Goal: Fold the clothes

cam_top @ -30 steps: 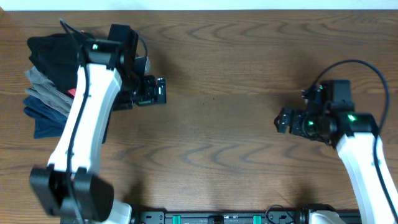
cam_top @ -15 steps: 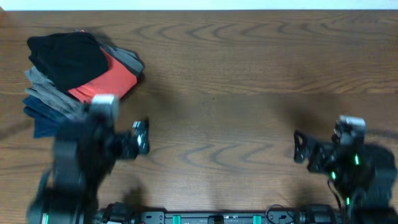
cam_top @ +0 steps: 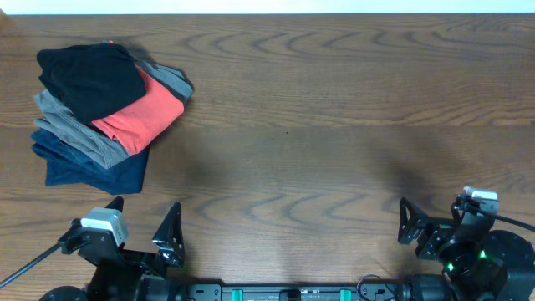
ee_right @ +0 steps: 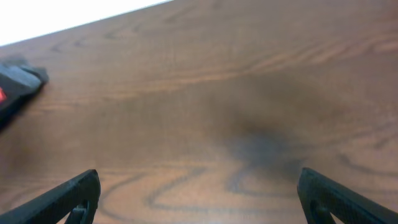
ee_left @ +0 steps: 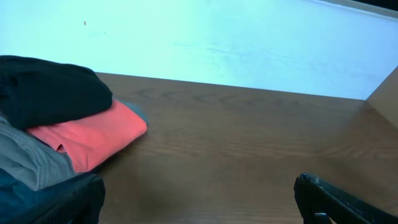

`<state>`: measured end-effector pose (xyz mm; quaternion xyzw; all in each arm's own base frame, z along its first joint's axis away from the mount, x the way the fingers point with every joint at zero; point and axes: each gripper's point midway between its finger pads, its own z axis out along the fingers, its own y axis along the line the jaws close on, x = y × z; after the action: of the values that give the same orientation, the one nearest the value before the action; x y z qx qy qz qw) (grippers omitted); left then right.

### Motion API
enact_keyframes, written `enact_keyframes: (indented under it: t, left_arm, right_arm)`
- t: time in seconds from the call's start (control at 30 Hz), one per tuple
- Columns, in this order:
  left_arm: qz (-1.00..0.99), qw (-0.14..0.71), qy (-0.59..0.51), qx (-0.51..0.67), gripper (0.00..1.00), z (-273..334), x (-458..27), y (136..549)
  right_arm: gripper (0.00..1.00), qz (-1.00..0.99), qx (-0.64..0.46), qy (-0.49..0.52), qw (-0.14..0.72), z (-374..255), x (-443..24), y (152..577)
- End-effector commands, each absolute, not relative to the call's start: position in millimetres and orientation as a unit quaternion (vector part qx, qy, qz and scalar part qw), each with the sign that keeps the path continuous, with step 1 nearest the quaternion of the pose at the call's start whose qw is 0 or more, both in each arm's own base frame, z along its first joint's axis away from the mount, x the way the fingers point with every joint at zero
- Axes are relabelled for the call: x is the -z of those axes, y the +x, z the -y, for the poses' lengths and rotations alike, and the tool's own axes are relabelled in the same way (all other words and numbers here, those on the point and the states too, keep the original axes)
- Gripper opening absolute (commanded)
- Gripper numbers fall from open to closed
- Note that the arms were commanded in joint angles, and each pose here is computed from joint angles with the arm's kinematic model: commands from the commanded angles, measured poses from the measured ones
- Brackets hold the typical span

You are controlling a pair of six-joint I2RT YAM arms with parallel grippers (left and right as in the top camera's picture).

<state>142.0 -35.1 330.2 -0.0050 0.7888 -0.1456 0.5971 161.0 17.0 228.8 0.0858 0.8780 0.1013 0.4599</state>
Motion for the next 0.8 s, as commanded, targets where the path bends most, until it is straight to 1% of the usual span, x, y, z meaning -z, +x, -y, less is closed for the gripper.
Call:
enact_keyframes:
  t: [0.0,0.33,0.47,0.57,0.77]
  left_arm:
    - [-0.789,0.597,-0.016,0.145,0.98,33,-329,143]
    - [-0.789,0.597,-0.016,0.145,0.98,33,-329,143]
    - [-0.789,0.597,-0.016,0.145,0.98,33,-329,143]
    - [-0.789,0.597,-0.016,0.145,0.98,33,-329,143]
    - [-0.789,0.597,-0.016,0.145,0.98,33,-329,143]
  right_arm:
    - [0.99,-0.886,-0.096,0.097,0.444,-14,-219,156]
    - [0.99,-0.908,-0.094,0.103,0.395,-15,-199,140]
    - [0.99,-0.902,-0.105,0.098,0.407,-19,-203,137]
    - [0.99,-0.890,-0.093,0.092,0.436,-15,-210,136]
    - [0.99,-0.837,-0.067,-0.002,0.543,-20,-234,152]
